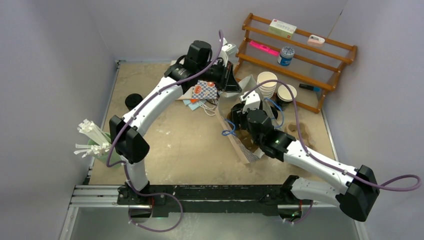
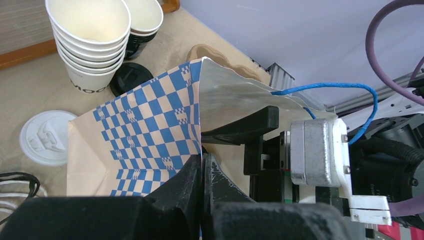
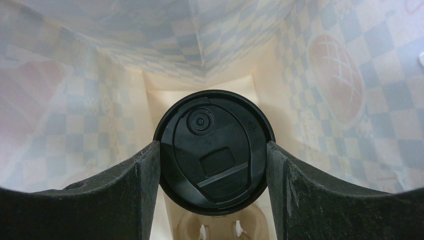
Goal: Pack the takeout coffee
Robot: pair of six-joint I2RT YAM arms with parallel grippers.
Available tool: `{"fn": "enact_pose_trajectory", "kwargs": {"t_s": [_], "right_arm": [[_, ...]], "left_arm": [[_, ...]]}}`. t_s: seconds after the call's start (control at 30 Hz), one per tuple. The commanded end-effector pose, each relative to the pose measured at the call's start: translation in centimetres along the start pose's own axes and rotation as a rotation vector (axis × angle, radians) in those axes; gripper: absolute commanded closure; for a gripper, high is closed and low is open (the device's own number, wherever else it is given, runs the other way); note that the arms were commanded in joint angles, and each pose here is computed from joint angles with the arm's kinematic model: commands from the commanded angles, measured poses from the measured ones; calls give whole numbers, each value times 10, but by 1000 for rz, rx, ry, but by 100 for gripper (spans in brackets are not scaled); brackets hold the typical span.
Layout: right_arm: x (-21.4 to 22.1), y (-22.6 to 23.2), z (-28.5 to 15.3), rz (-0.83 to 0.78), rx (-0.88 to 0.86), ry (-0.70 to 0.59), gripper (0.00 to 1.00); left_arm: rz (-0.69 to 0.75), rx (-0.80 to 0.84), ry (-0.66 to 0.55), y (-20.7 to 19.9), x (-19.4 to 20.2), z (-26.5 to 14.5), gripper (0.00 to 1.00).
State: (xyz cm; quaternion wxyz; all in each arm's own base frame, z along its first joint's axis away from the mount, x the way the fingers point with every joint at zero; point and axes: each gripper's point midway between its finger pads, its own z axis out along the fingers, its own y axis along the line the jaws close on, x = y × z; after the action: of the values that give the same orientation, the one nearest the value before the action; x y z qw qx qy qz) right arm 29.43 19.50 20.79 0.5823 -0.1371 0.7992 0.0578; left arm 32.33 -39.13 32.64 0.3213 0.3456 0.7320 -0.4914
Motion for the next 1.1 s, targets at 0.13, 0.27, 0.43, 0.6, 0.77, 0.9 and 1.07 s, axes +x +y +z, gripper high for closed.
{"fn": "enact_pose_trajectory", "kwargs": {"t_s": [0.13, 0.27, 0.43, 0.6, 0.77, 0.9, 1.07], "right_arm": [[-3, -1, 2, 4, -8, -57, 93], [7, -1, 5, 15, -1, -57, 93], [22, -1, 8, 53, 10, -26, 94], [37, -1, 3, 66, 6, 35, 97], [62, 2, -1, 73, -12, 131, 97], [77, 10, -2, 74, -49, 191, 96], [102, 15, -2, 58, -59, 287, 95]], "left_arm": [[-2, 53, -59, -4, -19, -6, 100], [-21, 69, -54, -3, -17, -4, 100], [-41, 63, -45, 4, -12, -2, 100], [-45, 58, -46, 9, -13, -1, 100], [-66, 30, -44, 21, -11, -2, 100], [-100, -6, -46, 35, -11, -6, 100], [-116, -29, -35, 45, -7, -7, 100]]}}
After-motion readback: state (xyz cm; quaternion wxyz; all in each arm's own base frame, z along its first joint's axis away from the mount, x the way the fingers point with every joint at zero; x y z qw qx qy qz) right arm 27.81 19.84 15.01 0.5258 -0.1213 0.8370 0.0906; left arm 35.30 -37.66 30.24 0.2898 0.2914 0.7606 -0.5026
